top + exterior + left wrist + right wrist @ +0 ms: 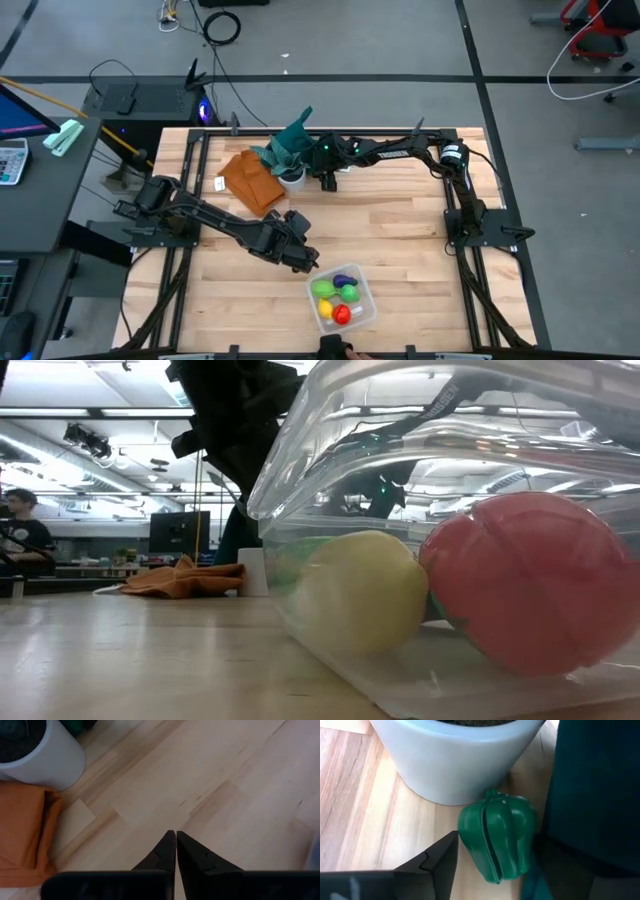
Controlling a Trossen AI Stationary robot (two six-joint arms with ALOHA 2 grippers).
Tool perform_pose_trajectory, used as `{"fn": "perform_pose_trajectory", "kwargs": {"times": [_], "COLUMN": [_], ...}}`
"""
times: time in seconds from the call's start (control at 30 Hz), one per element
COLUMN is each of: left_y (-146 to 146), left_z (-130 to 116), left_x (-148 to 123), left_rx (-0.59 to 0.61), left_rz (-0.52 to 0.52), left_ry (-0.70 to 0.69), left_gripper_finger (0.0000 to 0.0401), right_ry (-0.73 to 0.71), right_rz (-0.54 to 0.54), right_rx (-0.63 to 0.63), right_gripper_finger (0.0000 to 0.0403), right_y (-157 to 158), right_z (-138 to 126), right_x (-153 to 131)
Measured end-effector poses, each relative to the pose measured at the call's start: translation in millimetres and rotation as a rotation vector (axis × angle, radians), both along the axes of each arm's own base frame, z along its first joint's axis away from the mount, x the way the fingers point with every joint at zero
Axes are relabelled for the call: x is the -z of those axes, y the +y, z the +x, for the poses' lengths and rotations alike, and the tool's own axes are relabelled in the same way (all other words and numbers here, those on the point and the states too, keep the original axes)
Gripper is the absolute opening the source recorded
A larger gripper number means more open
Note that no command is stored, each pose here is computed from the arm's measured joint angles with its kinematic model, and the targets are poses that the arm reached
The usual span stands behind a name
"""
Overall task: Pick and placing Produce into tupperware
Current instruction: Put the bell pepper into the transparent bin
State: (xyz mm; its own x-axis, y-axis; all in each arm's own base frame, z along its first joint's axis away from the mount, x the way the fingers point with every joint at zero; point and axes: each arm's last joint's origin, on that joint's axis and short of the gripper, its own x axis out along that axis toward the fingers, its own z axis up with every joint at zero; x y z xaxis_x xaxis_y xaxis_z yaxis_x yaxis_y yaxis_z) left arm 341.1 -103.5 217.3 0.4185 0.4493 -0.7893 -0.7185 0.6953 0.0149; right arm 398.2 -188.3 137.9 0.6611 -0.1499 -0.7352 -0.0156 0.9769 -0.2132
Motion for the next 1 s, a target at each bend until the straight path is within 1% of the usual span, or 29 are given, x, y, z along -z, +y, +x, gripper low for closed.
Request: {"fn": "perform_pose_trajectory", "kwargs": {"times": [0.23,0.3,0.4,0.57,0.73,0.83,1.0], "left_y": [-0.1,-0.1,-0.1,-0.1,-0.1,-0.1,-0.1], "left_z": [0.0,0.0,-0.1,-0.1,-0.1,-0.1,-0.2], "left_x": [0.0,0.0,0.0,0.0,0.0,0.0,0.0], "left_rx": [0.0,0.0,0.0,0.0,0.001,0.001,0.003], "left_rz": [0.0,0.0,0.0,0.0,0.001,0.001,0.002], "left_ry": [0.0,0.0,0.0,0.0,0.001,0.001,0.003], "left_gripper_finger": [0.0005,0.0005,0.0017,0.0029,0.0014,0.0006,0.0011], "right_ry": [-0.001,-0.001,0.001,0.007,-0.004,0.021,0.059], "right_rz": [-0.003,-0.003,-0.008,-0.013,-0.019,0.006,0.03], "right_rx": [0.002,0.002,0.007,0.014,0.015,0.027,0.025], "right_gripper_finger": [0.0188,0.018,0.0172,0.0169,0.0169,0.0168,0.0168], "right_y": [-0.1,-0.1,-0.2,0.1,1.2,3.0,8.3], "right_z": [0.1,0.1,0.1,-1.2,-3.5,-7.2,-14.5], "right_x": [-0.1,-0.3,-0.5,-3.1,-14.1,-17.5,-29.6]}}
